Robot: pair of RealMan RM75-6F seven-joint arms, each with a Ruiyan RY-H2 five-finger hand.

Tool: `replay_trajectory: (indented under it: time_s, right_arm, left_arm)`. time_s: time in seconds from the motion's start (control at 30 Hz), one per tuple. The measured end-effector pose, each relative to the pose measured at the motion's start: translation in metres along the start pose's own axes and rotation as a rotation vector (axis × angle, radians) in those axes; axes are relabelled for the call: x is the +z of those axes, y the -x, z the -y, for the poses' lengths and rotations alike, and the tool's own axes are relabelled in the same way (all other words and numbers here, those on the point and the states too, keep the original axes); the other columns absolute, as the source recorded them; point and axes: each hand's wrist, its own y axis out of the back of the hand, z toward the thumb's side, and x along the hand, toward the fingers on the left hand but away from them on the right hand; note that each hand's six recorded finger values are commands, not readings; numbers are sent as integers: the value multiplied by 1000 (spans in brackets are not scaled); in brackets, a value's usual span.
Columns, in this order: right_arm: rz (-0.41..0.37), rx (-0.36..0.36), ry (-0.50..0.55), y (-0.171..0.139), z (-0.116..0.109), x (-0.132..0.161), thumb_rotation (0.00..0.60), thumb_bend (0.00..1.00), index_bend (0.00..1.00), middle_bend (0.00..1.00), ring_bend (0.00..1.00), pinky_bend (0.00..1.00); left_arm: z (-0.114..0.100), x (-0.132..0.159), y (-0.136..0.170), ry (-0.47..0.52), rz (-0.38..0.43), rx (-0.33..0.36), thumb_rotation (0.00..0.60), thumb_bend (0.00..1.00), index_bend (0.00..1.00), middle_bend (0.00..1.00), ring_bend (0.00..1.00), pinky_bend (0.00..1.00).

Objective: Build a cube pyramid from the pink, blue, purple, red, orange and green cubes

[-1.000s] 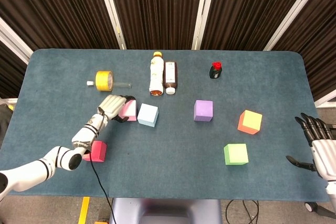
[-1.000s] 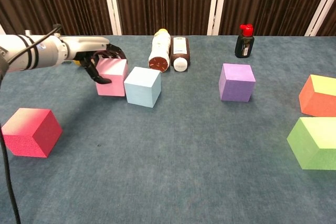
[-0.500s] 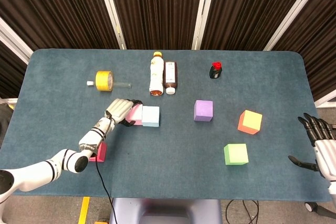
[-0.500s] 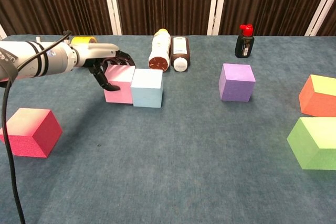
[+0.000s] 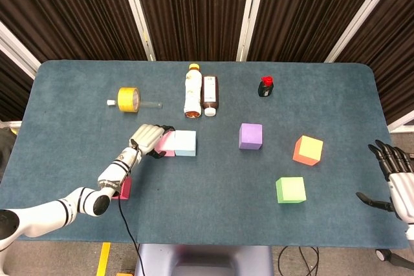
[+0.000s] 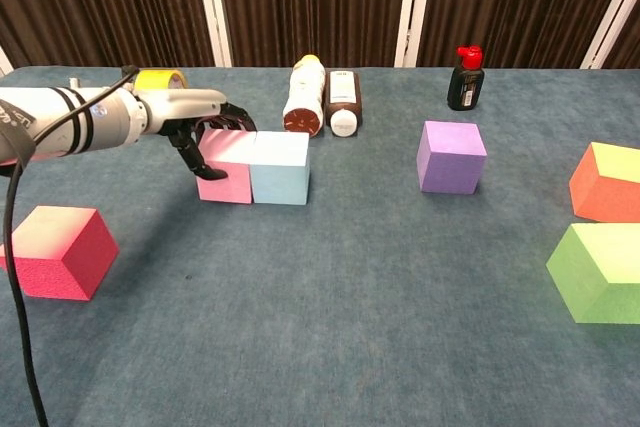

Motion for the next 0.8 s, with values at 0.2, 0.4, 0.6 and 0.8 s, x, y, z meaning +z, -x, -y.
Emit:
replay_trajectory:
  time_s: [0.2, 0.4, 0.6, 0.8]
  right_arm:
    - [8, -4, 0, -2, -2, -2, 600, 195, 0, 113, 0, 112]
    - [18, -5, 1, -4, -2, -4, 600, 195, 0, 113, 0, 112]
    - [24, -8, 3, -5, -2, -6, 600, 195, 0, 113, 0, 112]
    - [26, -8, 3, -5, -2, -7, 600, 195, 0, 113, 0, 112]
  left_arm:
    - [-1, 5, -5, 1, 3, 4, 600, 368, 241, 292, 284, 366]
    - [-3, 6, -9, -8, 3, 10, 600, 368, 241, 290, 283, 370]
    - [0, 6, -10, -23, 2, 9, 600, 368, 240, 288, 280, 369]
    - [-1, 8, -13, -19, 2, 9, 600, 368, 235, 284, 275, 368]
